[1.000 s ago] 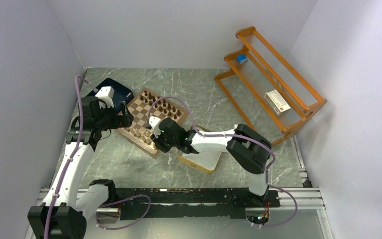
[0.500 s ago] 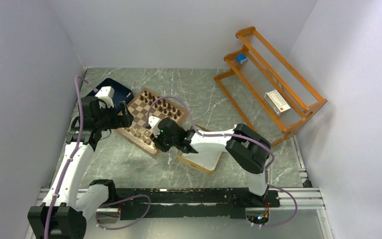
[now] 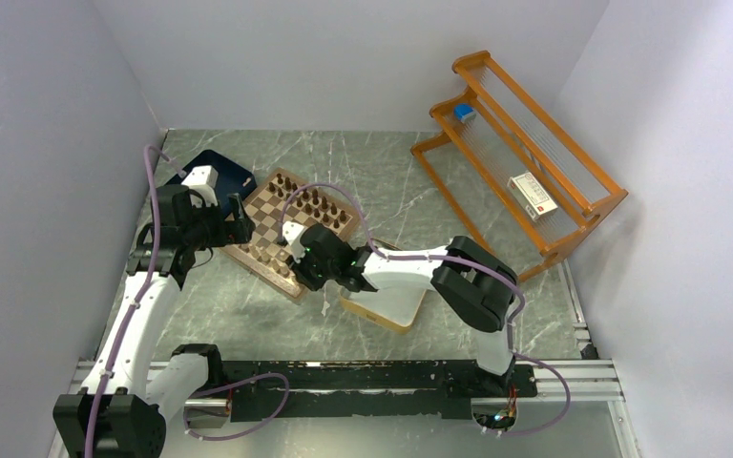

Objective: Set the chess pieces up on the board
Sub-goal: Pick up the chess piece from the storage box.

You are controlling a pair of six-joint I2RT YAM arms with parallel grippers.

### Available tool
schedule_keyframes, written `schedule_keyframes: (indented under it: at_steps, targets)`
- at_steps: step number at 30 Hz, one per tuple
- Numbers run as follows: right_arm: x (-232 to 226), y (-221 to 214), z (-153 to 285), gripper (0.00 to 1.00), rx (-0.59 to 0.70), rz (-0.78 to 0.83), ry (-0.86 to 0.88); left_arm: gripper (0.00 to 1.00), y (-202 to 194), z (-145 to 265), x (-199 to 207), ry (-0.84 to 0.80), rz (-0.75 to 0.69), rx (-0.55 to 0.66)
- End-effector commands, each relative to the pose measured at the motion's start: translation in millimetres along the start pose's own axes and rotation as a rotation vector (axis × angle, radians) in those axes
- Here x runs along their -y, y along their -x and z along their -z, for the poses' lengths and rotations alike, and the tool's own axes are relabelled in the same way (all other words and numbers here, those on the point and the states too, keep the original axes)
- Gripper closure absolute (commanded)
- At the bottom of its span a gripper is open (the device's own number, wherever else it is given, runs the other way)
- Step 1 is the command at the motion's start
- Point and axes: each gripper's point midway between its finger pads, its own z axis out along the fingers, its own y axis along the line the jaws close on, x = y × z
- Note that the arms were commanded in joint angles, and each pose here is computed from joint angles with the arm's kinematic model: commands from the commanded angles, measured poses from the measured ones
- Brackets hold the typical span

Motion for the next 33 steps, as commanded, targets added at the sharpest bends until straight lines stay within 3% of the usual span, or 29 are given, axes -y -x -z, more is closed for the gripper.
schedule_keyframes:
  at_steps: [1, 6, 12, 16, 18, 23, 27, 33]
  targets:
    - [-12, 17, 19, 0.77, 0.013, -0.002, 0.041, 0.0, 4, 1, -16, 0.109, 0.023, -0.008]
    - [-26, 53, 58, 0.7, 0.119, -0.02, 0.1, 0.0, -3, -10, -13, 0.077, 0.013, -0.1]
    - [-50, 87, 114, 0.47, 0.302, -0.083, 0.209, 0.0, 31, -26, -36, 0.2, 0.025, -0.099]
    - [-62, 99, 147, 0.26, 0.379, -0.106, 0.265, 0.0, 59, -41, -69, 0.339, 0.051, -0.086]
    - [-62, 104, 161, 0.02, 0.401, -0.103, 0.261, 0.11, 71, -49, -80, 0.389, 0.047, -0.071]
    - [-48, 112, 187, 0.0, 0.464, -0.11, 0.177, 0.2, 82, -80, -112, 0.512, 0.056, -0.072]
    - [-18, 112, 197, 0.0, 0.52, -0.208, 0.011, 0.22, 83, -101, -145, 0.649, 0.044, -0.105]
    - [2, 114, 202, 0.0, 0.554, -0.244, -0.095, 0.44, 104, -127, -182, 0.766, 0.02, -0.122]
